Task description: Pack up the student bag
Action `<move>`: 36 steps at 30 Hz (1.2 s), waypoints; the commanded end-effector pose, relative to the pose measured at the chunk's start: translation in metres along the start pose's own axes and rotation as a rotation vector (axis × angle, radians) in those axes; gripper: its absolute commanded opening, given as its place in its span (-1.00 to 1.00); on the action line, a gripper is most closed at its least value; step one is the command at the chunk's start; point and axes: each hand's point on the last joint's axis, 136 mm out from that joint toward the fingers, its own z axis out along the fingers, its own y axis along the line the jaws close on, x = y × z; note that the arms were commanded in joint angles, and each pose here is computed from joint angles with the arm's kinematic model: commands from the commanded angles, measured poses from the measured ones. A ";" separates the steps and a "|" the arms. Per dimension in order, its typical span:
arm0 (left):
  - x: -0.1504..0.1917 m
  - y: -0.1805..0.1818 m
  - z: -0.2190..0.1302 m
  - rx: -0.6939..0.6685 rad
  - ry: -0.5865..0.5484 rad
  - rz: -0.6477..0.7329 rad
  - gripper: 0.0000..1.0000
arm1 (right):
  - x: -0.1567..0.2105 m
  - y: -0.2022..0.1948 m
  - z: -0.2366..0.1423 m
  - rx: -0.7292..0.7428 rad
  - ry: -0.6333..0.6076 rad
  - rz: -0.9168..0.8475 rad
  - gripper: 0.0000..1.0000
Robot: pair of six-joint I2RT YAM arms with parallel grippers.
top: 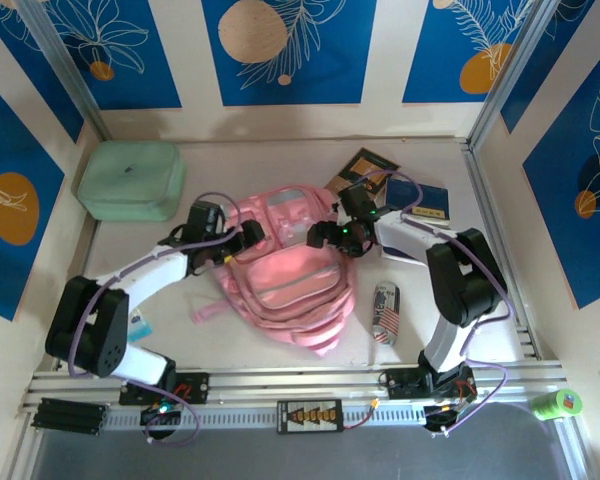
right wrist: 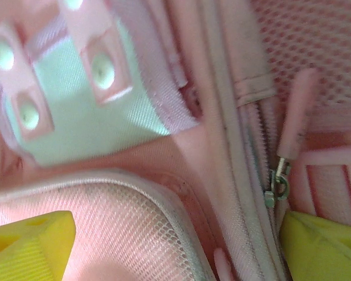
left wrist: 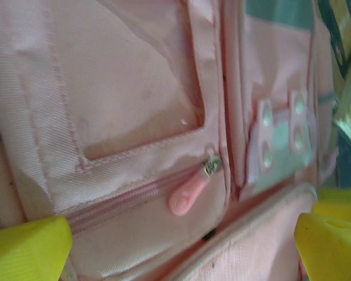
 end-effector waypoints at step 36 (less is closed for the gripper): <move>0.003 -0.004 0.008 -0.073 0.110 0.110 0.99 | -0.050 0.015 -0.008 -0.203 -0.049 0.182 0.83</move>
